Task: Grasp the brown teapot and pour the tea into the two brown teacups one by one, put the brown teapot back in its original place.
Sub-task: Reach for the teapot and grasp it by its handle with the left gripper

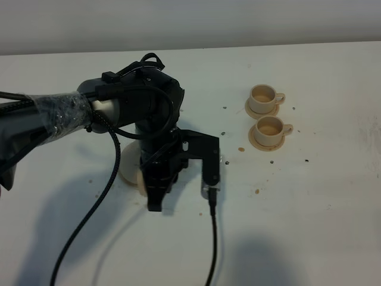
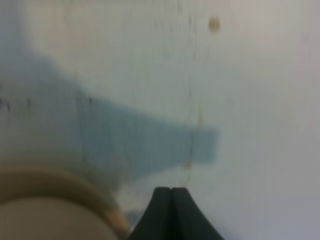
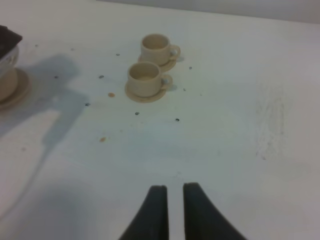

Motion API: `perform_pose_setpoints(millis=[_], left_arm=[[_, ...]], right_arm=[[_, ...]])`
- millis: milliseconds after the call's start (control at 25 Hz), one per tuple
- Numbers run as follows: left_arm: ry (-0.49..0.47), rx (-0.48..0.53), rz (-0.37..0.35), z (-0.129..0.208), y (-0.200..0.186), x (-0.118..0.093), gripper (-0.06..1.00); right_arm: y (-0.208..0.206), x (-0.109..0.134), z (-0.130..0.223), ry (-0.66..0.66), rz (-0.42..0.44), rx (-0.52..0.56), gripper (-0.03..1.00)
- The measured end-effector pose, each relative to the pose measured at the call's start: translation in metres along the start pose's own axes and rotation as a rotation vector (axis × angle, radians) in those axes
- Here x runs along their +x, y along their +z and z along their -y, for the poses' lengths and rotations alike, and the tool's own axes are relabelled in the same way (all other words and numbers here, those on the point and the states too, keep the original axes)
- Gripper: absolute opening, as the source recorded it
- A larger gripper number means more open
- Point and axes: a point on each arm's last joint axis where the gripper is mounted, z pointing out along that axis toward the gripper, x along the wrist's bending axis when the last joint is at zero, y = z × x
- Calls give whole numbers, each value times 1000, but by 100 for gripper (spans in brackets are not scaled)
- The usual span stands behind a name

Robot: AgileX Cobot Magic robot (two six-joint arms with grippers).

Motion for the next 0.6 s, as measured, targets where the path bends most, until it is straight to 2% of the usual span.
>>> perform_pose_setpoints(millis=[160, 280, 440, 600], left_arm=[[-62, -35, 1, -5, -6, -5, -5], [-166, -65, -28, -6, -23, -11, -5], [-381, -81, -46, 1, -52, -22, -5], [-627, -7, -75, 16, -73, -32, -5]], right_arm=[[0, 0, 0, 0, 0, 0, 9], [0, 0, 0, 0, 0, 0, 9], [0, 0, 0, 0, 0, 0, 9], [0, 0, 0, 0, 0, 0, 9]])
